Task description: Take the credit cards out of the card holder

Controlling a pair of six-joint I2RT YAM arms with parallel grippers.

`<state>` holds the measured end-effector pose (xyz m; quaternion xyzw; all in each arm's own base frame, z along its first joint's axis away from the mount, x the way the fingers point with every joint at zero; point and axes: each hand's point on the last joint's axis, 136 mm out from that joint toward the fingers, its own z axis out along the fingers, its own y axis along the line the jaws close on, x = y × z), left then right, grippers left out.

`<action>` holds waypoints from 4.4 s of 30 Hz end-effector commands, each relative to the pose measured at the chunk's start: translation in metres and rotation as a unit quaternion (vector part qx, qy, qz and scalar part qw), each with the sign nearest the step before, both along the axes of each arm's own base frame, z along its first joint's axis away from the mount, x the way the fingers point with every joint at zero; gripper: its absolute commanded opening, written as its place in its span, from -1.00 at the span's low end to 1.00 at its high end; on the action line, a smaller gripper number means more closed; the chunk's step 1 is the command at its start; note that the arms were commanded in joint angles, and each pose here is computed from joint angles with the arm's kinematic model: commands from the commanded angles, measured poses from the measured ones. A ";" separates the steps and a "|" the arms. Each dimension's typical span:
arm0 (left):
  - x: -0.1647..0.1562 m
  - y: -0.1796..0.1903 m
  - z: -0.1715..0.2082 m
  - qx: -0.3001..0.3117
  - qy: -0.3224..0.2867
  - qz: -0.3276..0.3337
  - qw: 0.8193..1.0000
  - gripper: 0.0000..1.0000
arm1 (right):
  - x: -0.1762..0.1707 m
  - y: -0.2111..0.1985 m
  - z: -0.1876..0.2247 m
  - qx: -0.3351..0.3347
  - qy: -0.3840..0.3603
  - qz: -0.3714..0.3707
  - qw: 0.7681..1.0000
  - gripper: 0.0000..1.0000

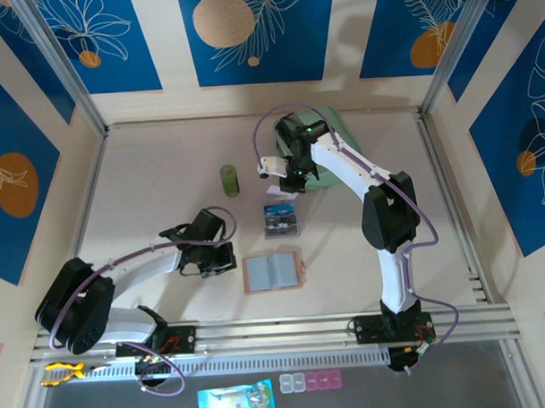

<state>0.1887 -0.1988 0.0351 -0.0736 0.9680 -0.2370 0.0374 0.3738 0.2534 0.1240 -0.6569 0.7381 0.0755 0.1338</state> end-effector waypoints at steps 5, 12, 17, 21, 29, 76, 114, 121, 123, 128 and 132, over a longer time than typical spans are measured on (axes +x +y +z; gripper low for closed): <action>-0.002 0.000 -0.003 -0.008 0.005 -0.010 1.000 -0.91 | 0.008 -0.001 0.012 0.006 -0.024 -0.004 1.000 -0.60; -0.001 -0.008 0.001 -0.031 0.004 -0.015 0.999 -0.90 | 0.003 0.007 0.037 0.053 -0.038 -0.038 0.997 -0.60; 0.000 -0.020 0.003 -0.060 0.005 -0.016 0.998 -0.92 | -0.012 0.022 0.056 0.129 -0.006 -0.117 0.985 -0.60; -0.002 -0.028 0.001 -0.069 0.008 -0.021 0.997 -0.94 | -0.027 0.029 0.060 0.182 0.048 -0.223 0.956 -0.63; -0.011 -0.032 -0.009 -0.058 0.020 -0.030 0.998 -0.97 | -0.076 0.039 0.042 0.235 0.210 -0.410 0.856 -0.74; -0.021 -0.022 -0.028 -0.017 0.037 -0.035 0.999 -1.00 | -0.213 0.070 -0.095 0.026 0.319 -0.538 0.780 -0.54; 0.129 0.194 0.091 0.438 -0.272 0.086 0.852 0.99 | -0.022 -0.251 -0.026 0.258 -0.065 -0.711 0.651 0.99; 0.164 0.210 0.088 0.452 -0.382 0.099 0.800 0.99 | 0.013 -0.257 -0.030 0.302 -0.172 -0.654 0.672 0.98; 0.175 0.210 0.088 0.437 -0.423 0.108 0.786 0.99 | 0.020 -0.257 -0.026 0.310 -0.189 -0.646 0.672 0.98; 0.196 0.206 0.079 0.418 -0.464 0.097 0.775 0.99 | 0.030 -0.245 -0.021 0.355 -0.204 -0.610 0.678 0.99; 0.208 0.201 0.075 0.366 -0.499 0.100 0.779 0.99 | 0.030 -0.223 -0.025 0.342 -0.226 -0.572 0.711 0.98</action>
